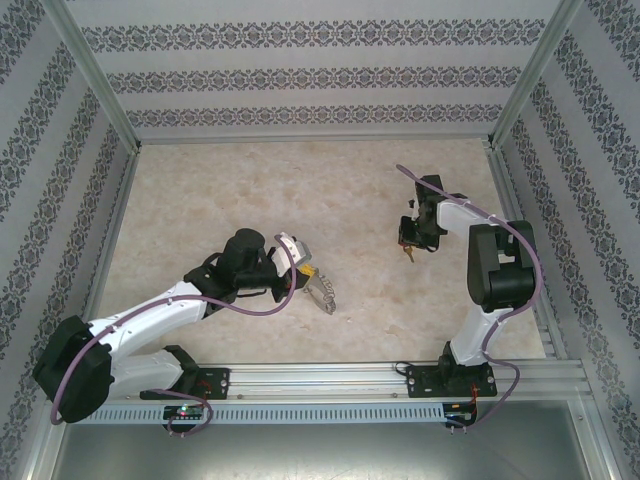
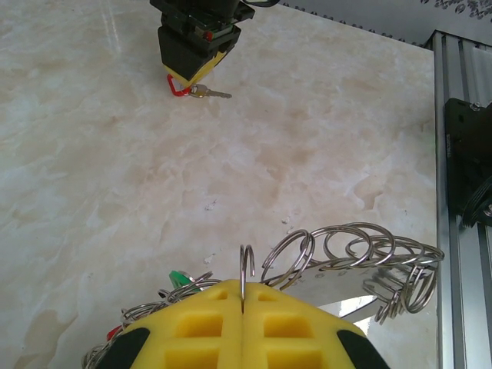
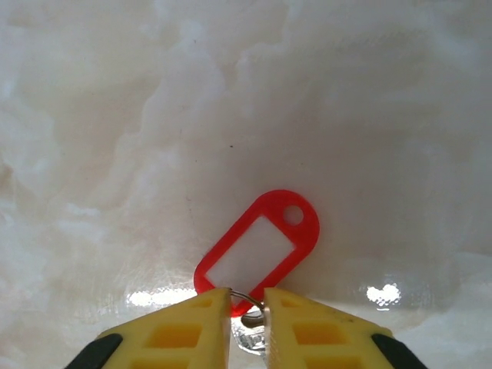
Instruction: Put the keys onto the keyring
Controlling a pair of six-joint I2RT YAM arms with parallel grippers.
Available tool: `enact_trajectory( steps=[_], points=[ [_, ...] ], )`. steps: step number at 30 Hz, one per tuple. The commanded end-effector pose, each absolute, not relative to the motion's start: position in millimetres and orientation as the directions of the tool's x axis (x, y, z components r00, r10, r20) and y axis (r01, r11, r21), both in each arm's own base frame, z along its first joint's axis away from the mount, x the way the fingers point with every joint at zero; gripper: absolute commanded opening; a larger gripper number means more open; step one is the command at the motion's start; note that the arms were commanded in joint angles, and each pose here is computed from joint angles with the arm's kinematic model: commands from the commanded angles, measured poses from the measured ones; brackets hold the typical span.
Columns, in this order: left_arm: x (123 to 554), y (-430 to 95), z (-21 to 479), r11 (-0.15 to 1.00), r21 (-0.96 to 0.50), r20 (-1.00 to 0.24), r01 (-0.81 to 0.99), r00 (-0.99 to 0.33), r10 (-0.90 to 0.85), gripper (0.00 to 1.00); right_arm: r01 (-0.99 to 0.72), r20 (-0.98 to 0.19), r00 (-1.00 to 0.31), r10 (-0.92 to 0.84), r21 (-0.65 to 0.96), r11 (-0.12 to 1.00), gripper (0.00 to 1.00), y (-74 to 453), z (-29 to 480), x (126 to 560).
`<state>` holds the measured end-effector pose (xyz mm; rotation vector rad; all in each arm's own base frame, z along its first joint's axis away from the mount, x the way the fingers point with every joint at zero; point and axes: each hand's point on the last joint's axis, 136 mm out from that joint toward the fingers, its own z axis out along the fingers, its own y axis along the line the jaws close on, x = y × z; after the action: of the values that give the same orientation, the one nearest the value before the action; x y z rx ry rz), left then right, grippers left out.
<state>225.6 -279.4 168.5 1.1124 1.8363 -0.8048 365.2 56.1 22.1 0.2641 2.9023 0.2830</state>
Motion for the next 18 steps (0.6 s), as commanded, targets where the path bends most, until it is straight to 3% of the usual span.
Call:
enact_trajectory(
  steps=[1, 3, 12, 18],
  points=[
    [230, -283, 198, 0.398, -0.053, -0.919, 0.916, -0.201, 0.34, 0.0, 0.134, -0.195, -0.966, 0.167, 0.17, 0.976, 0.18, 55, 25, 360],
    [230, -283, 198, 0.397, -0.053, -0.919, 0.916, -0.201, 0.34, 0.0, 0.124, -0.195, -0.968, 0.159, 0.177, 0.976, 0.1, 58, 26, 360],
    [230, -282, 197, 0.399, -0.053, -0.917, 0.915, -0.203, 0.344, 0.0, 0.113, -0.202, -0.967, 0.159, 0.22, 0.969, 0.02, 71, 36, 356],
    [229, -281, 198, 0.399, -0.052, -0.918, 0.916, -0.202, 0.343, 0.0, 0.104, -0.195, -0.969, 0.15, 0.228, 0.968, 0.03, 79, 36, 353]
  ],
)
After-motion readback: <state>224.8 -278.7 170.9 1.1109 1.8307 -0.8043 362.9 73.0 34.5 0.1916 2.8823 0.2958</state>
